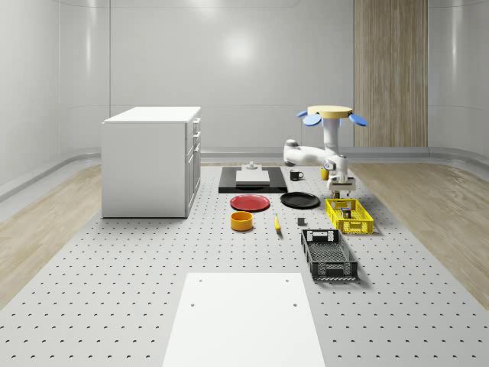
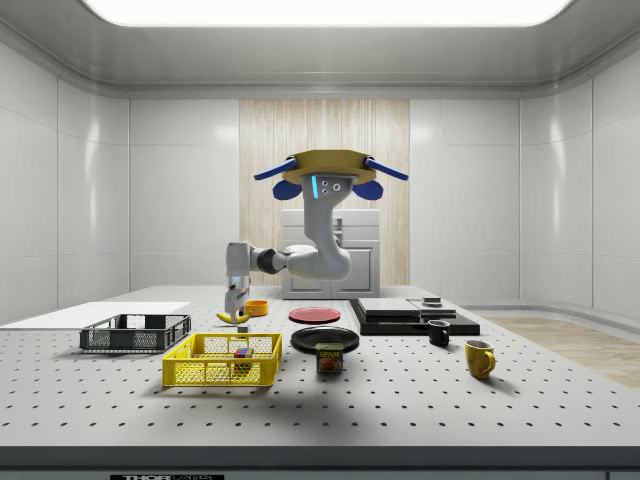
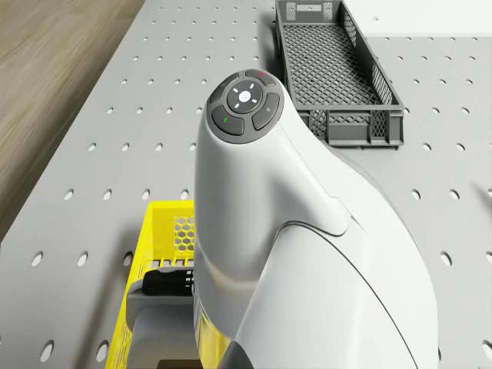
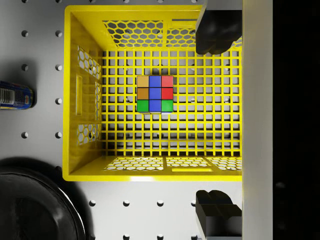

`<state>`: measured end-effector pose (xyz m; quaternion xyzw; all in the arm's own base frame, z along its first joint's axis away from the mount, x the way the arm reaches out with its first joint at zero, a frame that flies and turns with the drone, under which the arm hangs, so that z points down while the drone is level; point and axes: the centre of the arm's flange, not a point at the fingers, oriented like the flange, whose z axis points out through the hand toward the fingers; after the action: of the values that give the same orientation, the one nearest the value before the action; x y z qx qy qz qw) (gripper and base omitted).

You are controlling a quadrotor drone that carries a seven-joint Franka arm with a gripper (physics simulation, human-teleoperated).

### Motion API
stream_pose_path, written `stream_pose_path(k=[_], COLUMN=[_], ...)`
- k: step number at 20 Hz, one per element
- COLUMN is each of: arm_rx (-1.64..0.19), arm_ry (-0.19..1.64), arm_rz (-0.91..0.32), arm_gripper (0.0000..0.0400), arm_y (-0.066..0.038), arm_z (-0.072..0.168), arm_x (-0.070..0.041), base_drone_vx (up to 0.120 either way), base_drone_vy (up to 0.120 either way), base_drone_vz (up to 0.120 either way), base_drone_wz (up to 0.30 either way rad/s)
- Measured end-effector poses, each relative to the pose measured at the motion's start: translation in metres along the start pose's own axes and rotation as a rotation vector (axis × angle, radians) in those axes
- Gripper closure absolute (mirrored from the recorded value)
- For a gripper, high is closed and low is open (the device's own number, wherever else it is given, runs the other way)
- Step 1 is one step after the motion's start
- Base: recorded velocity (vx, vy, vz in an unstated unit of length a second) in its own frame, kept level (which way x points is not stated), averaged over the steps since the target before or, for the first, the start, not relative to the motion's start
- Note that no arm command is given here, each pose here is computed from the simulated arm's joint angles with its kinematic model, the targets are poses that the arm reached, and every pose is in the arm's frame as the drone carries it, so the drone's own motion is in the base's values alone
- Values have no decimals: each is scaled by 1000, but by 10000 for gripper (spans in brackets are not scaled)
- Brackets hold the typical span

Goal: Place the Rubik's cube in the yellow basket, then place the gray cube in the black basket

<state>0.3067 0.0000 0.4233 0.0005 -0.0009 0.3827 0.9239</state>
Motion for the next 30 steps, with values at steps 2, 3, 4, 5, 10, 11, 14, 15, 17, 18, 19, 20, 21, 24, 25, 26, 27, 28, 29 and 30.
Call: stream_pose_path(k=[2, 3, 4, 5, 10, 11, 14, 15, 17, 18, 19, 20, 21, 24, 25, 26, 27, 28, 29, 30], arm_rx=[0, 0, 0, 0, 0, 0, 0, 0, 0, 0, 0, 0, 0, 0, 0, 0, 0, 0, 0, 0], arm_ry=[0, 0, 0, 0, 0, 0, 0, 0, 0, 0, 0, 0, 0, 0, 0, 0, 0, 0, 0, 0], arm_rz=[0, 0, 0, 0, 0, 0, 0, 0, 0, 0, 0, 0, 0, 0, 0, 0, 0, 0, 0, 0], arm_gripper=[0, 0, 0, 0, 0, 0, 0, 0, 0, 0, 0, 0, 0, 0, 0, 0, 0, 0, 0, 0], arm_y=[0, 0, 0, 0, 0, 0, 0, 0, 0, 0, 0, 0, 0, 0, 0, 0, 0, 0, 0, 0], arm_z=[0, 0, 0, 0, -1, -1, -1, -1, -1, -1, -1, -1, -1, -1, -1, -1, -1, -1, -1, -1], arm_x=[0, 0, 0, 0, 0, 0, 0, 0, 0, 0, 0, 0, 0, 0, 0, 0, 0, 0, 0, 0], base_drone_vx=[0, 0, 0, 0, 120, 120, 40, 0, 0, 40, 120, 80, 0, 0, 0, 0, 0, 0, 0, 0], base_drone_vy=[-120, -120, -120, -120, -120, -120, -120, -120, -120, -120, -120, -120, -120, -120, -120, -120, -120, -120, -120, -120], base_drone_vz=[0, 0, 0, 0, 0, 0, 0, 0, 0, 0, 0, 0, 0, 0, 0, -120, -120, -120, -120, -120], base_drone_wz=[0, 0, 0, 0, 0, 0, 0, 0, 0, 0, 0, 0, 0, 0, 0, 0, 0, 0, 0, 0])
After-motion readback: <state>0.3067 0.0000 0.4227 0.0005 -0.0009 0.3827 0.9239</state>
